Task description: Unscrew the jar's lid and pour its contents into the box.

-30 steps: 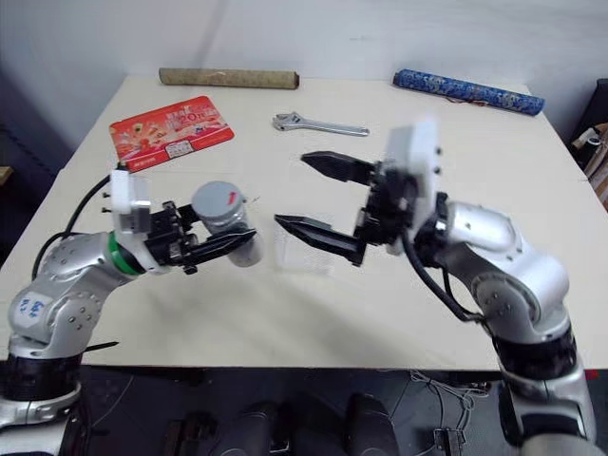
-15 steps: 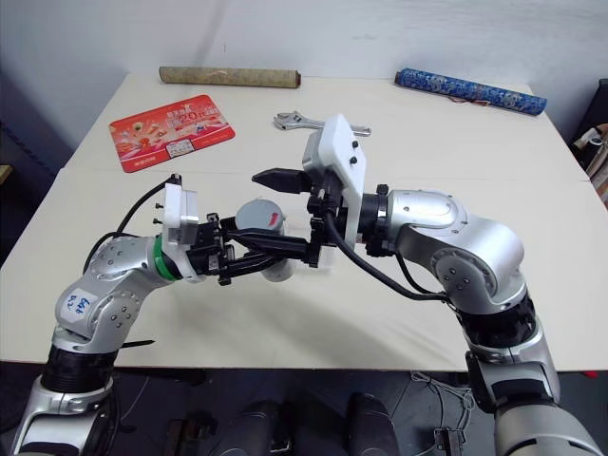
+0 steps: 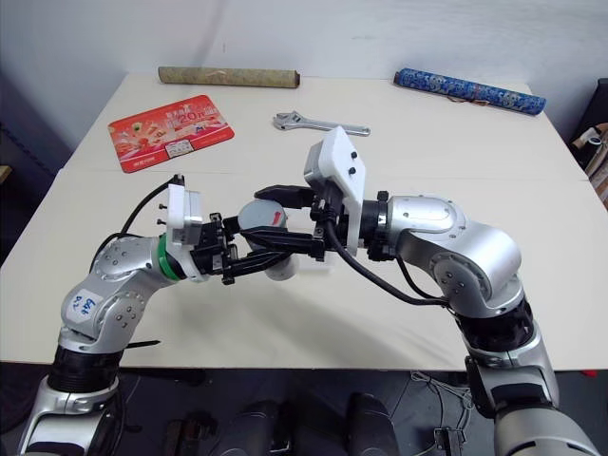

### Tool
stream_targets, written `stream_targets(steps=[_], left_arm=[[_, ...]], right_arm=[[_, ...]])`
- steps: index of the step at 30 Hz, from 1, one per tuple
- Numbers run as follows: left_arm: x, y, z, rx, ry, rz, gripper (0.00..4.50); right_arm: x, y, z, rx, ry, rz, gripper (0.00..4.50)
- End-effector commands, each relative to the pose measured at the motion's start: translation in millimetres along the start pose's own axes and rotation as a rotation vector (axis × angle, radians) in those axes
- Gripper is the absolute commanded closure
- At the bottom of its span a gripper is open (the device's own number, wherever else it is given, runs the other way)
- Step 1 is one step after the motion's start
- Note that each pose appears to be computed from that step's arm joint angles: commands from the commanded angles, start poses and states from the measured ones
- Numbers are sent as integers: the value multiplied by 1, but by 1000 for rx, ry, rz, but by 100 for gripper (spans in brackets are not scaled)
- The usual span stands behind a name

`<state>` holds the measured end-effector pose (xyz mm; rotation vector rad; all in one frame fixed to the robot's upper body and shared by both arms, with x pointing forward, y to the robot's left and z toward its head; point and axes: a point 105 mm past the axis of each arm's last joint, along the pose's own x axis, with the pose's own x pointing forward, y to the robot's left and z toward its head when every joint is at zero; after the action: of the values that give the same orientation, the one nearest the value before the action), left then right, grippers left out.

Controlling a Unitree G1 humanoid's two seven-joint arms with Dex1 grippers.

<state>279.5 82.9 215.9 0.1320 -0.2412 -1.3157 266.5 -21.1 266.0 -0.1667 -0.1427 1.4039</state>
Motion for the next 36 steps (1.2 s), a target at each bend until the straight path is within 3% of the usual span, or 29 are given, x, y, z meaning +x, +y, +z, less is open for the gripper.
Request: stream_targets(steps=[1,9,13,17,23,29,36], left_arm=[[4,-6,9,47,-26,-51,208],[5,-35,14,92,-35,-354,208],[6,-38,19,109,-37,-428,208],[6,-33,22,117,-46,-413,208],[3,-12,20,90,-48,-237,208],[8,10,14,87,-22,-72,208],[17,9,6,76,12,-75,208]], right_arm=[[-2,7,9,-35,-36,46,203],[-20,29,10,-27,28,412,203],[-25,28,10,-40,69,482,203],[-25,17,13,-59,33,416,203],[-33,3,27,-103,-80,251,4],[-32,-9,21,-156,-84,73,4],[-10,-7,15,-152,-69,26,4]])
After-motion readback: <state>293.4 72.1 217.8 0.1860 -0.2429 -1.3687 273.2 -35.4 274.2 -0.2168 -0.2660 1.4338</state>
